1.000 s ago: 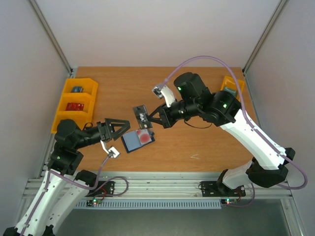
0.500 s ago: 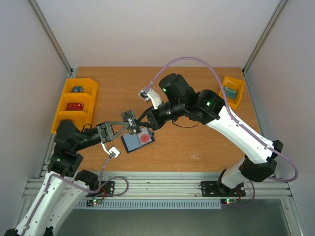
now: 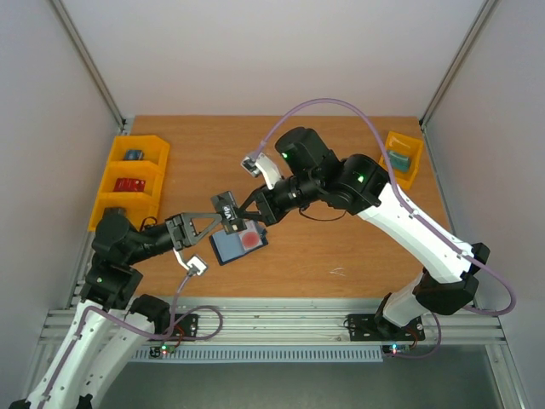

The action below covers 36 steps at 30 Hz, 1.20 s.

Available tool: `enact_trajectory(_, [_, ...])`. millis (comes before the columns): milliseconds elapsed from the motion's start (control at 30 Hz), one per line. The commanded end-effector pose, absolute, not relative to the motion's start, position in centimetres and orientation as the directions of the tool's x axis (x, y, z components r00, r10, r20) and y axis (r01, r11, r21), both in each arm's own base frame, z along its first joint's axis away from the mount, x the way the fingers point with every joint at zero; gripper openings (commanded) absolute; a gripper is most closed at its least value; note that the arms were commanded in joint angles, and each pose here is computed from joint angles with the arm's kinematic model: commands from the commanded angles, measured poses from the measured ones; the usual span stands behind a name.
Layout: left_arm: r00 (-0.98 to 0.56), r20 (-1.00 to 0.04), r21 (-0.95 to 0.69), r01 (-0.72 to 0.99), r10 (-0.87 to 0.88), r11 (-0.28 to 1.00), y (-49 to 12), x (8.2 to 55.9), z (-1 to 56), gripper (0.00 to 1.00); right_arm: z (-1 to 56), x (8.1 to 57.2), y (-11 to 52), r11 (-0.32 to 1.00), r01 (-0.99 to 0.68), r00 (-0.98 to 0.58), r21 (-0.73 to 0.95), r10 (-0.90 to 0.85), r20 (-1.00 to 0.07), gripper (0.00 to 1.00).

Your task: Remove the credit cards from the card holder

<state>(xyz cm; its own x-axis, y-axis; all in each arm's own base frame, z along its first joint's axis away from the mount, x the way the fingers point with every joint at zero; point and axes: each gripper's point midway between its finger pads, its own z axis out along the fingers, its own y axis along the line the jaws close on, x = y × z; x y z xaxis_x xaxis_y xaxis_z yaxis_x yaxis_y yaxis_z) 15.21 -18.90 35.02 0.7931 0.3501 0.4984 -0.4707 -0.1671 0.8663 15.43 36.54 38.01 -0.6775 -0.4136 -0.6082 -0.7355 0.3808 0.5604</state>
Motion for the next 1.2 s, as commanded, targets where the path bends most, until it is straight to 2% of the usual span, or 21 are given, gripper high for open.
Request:
enact_trajectory(0, [0.756, 0.580, 0.815, -0.547, 0.303, -0.192, -19.3, 15.1, 34.8, 0.22, 39.7, 14.1, 37.6, 0.283, -0.772, -0.632, 0.569, -0.428, -0.646, 0.01])
enact_trajectory(33, [0.749, 0.587, 0.809, -0.556, 0.307, -0.189, -19.3, 15.2, 35.0, 0.23, 39.7, 14.1, 37.6, 0.276, -0.774, -0.630, 0.570, -0.431, -0.646, 0.01])
enact_trajectory(100, [0.746, 0.586, 0.810, -0.553, 0.317, -0.196, -19.3, 15.6, 35.1, 0.20, 39.8, 14.0, 37.7, 0.268, -0.776, -0.626, 0.570, -0.434, -0.648, 0.01])
enact_trajectory(200, [0.747, 0.581, 0.813, -0.548, 0.323, -0.195, -19.2, 15.7, 35.3, 0.03, 39.7, 14.0, 37.8, 0.266, -0.777, -0.624, 0.570, -0.440, -0.646, 0.01])
enact_trajectory(233, [0.748, 0.580, 0.814, -0.548, 0.323, -0.194, -19.2, 15.6, 35.4, 0.00, 39.6, 14.0, 37.8, 0.266, -0.777, -0.624, 0.571, -0.441, -0.645, 0.01])
enact_trajectory(433, [0.750, 0.573, 0.818, -0.546, 0.330, -0.180, -19.1, 15.3, 35.6, 0.00, 39.1, 14.1, 37.8, 0.276, -0.775, -0.627, 0.569, -0.452, -0.635, 0.01])
enact_trajectory(533, [0.744, 0.576, 0.815, -0.557, 0.339, -0.161, -19.2, 15.3, 36.3, 0.00, 38.8, 14.5, 37.7, 0.298, -0.772, -0.632, 0.561, -0.450, -0.631, 0.01])
enact_trajectory(600, [0.733, 0.587, 0.805, -0.575, 0.344, -0.148, -19.2, 15.3, 36.7, 0.11, 38.8, 14.5, 37.7, 0.297, -0.770, -0.635, 0.565, -0.451, -0.628, 0.01])
enact_trajectory(633, [0.735, 0.584, 0.806, -0.574, 0.343, -0.145, -19.3, 15.4, 36.6, 0.13, 38.9, 14.5, 37.8, 0.292, -0.770, -0.634, 0.567, -0.450, -0.629, 0.01])
enact_trajectory(967, [0.718, 0.594, 0.795, -0.591, 0.363, -0.132, -19.2, 15.5, 37.4, 0.15, 38.6, 14.5, 38.0, 0.289, -0.765, -0.638, 0.575, -0.461, -0.617, 0.01])
enact_trajectory(1167, [0.707, 0.595, 0.789, -0.603, 0.383, -0.113, -19.1, 15.7, 38.1, 0.24, 37.8, 14.9, 37.8, 0.320, -0.755, -0.652, 0.572, -0.463, -0.601, 0.01])
